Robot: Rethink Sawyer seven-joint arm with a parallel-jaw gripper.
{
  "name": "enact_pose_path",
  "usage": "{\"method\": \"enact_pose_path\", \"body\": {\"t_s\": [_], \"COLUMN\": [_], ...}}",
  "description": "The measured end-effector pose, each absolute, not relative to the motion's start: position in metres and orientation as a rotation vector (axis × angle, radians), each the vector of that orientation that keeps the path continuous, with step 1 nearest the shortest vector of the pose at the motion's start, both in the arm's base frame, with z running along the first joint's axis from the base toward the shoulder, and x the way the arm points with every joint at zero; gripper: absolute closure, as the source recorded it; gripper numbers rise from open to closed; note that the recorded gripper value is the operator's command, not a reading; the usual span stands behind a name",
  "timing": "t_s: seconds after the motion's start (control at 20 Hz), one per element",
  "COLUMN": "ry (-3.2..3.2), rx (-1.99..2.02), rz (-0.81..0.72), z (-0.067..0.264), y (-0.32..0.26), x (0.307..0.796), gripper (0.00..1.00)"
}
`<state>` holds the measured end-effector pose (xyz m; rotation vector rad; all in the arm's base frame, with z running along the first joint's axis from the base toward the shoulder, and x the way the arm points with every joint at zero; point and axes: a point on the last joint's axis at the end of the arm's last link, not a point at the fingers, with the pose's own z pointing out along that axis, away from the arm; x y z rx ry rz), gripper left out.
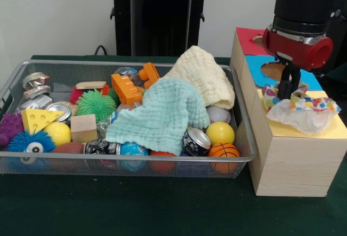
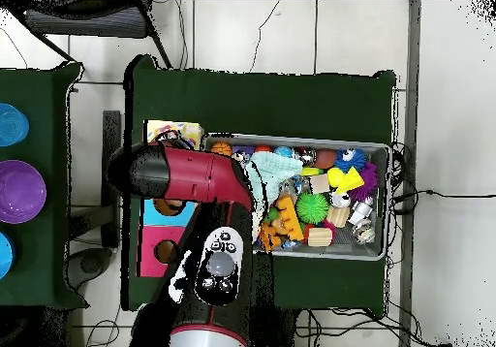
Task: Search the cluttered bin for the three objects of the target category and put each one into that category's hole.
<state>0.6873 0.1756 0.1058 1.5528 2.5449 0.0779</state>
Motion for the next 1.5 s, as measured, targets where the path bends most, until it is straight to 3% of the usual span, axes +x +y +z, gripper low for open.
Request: {"method": "enact_pose_path", "body": {"t_s": [1.5], "ry": [2.532], "rx": [1.579], "rz": [0.203], "z": [0.074], "y": [0.187], "x": [0.703], "gripper": [1.00]}}
